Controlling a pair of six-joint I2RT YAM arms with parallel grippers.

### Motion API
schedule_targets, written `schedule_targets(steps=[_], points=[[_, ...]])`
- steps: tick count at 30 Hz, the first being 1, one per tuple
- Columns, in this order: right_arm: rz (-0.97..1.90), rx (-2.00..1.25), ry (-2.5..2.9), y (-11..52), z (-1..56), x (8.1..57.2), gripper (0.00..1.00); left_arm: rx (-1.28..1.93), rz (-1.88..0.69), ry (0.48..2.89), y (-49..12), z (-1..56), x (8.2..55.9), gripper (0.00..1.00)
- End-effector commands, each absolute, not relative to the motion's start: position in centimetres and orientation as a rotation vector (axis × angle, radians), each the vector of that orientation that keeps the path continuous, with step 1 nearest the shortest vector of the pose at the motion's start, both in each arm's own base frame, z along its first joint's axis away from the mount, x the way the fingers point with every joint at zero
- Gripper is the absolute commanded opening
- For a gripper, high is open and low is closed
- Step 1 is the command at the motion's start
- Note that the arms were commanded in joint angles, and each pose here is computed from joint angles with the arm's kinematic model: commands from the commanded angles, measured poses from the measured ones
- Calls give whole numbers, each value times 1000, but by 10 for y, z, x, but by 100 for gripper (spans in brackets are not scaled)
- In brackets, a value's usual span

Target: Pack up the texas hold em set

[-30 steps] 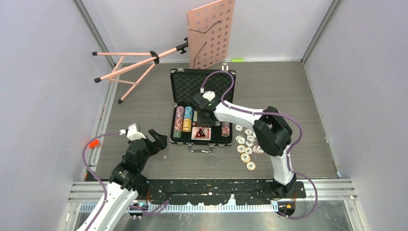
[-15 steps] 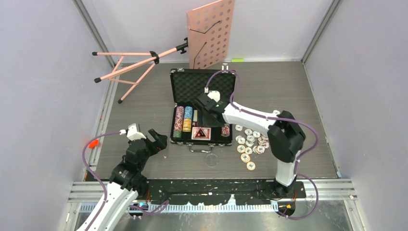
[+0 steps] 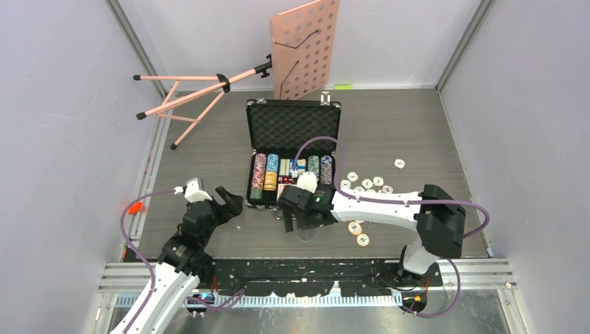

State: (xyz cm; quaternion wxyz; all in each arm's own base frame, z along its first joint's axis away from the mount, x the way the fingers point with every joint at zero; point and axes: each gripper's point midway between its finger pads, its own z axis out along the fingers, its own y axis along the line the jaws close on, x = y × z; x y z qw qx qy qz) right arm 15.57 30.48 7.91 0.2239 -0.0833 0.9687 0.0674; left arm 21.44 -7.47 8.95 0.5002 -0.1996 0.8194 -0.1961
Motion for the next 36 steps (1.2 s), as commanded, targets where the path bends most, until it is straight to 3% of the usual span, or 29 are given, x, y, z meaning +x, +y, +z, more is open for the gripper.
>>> schedule_targets(steps=[1,11,17,21,29,36], points=[[187,-132,2672,302,75,150,96,-450,-496,1943,-79,100,221,87],[149,-173,2732,308,36,140,95,-453,-492,1942,-78,100,220,87],[137,-149,2757,303,16,136,89,-453,-492,1941,-78,100,220,87],[158,-129,2763,304,13,134,79,-452,-492,1944,-78,99,220,87],[199,-139,2704,311,44,144,56,-452,-493,1942,-78,100,220,87],[266,-152,2622,323,96,165,55,-453,-492,1942,-78,100,220,87]])
